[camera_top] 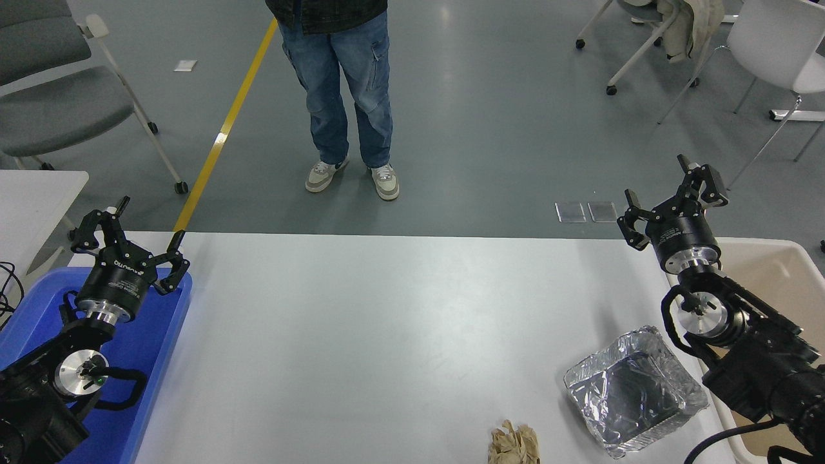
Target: Clean the table surface
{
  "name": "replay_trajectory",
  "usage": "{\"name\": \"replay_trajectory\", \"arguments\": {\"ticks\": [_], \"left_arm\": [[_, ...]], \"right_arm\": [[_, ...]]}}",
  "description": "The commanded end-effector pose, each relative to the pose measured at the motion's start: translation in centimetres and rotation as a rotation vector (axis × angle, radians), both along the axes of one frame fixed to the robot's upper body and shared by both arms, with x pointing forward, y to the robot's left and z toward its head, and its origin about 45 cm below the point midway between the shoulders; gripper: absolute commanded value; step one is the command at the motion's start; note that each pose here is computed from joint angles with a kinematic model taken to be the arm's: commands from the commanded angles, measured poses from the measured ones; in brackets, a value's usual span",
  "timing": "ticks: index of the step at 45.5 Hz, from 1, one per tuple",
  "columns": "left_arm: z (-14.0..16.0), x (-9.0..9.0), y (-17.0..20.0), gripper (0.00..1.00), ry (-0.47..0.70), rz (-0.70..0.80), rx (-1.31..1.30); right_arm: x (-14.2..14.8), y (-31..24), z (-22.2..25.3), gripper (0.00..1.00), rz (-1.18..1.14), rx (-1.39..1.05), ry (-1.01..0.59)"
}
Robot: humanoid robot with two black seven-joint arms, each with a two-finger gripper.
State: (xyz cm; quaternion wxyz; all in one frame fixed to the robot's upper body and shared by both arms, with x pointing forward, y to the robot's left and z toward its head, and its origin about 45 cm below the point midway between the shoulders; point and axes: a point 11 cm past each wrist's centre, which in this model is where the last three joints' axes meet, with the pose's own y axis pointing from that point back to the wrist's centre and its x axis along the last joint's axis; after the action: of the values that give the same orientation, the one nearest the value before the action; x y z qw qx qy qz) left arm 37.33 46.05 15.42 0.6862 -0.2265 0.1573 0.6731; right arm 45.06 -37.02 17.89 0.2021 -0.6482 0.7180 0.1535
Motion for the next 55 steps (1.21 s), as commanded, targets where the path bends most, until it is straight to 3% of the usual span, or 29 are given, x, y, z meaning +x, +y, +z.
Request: {"name": "replay_trajectory", "arguments": {"ticks": [1, 16, 43, 55], "left_arm": [[0.0, 0.0, -0.1, 1.00, 0.000, 0.000, -0.001], [0.0, 0.0, -0.1, 1.00, 0.000, 0.000, -0.001], [0.0, 0.0, 0.0, 1.00, 0.000, 0.000, 0.000], [0.0, 0.0, 0.0, 1.00, 0.000, 0.000, 0.000]], "right_arm": [[0.5, -0.4, 1.0, 0.99, 0.002, -0.031, -0.012], [0.8, -6.3, 5.6, 0.99, 0.060, -0.391, 0.028], [0.5, -10.9, 10.9, 0.99, 0.221, -0.915, 0.159], [0.3, -11.0, 11.3, 0.99, 0.439, -1.350, 0.286]]}}
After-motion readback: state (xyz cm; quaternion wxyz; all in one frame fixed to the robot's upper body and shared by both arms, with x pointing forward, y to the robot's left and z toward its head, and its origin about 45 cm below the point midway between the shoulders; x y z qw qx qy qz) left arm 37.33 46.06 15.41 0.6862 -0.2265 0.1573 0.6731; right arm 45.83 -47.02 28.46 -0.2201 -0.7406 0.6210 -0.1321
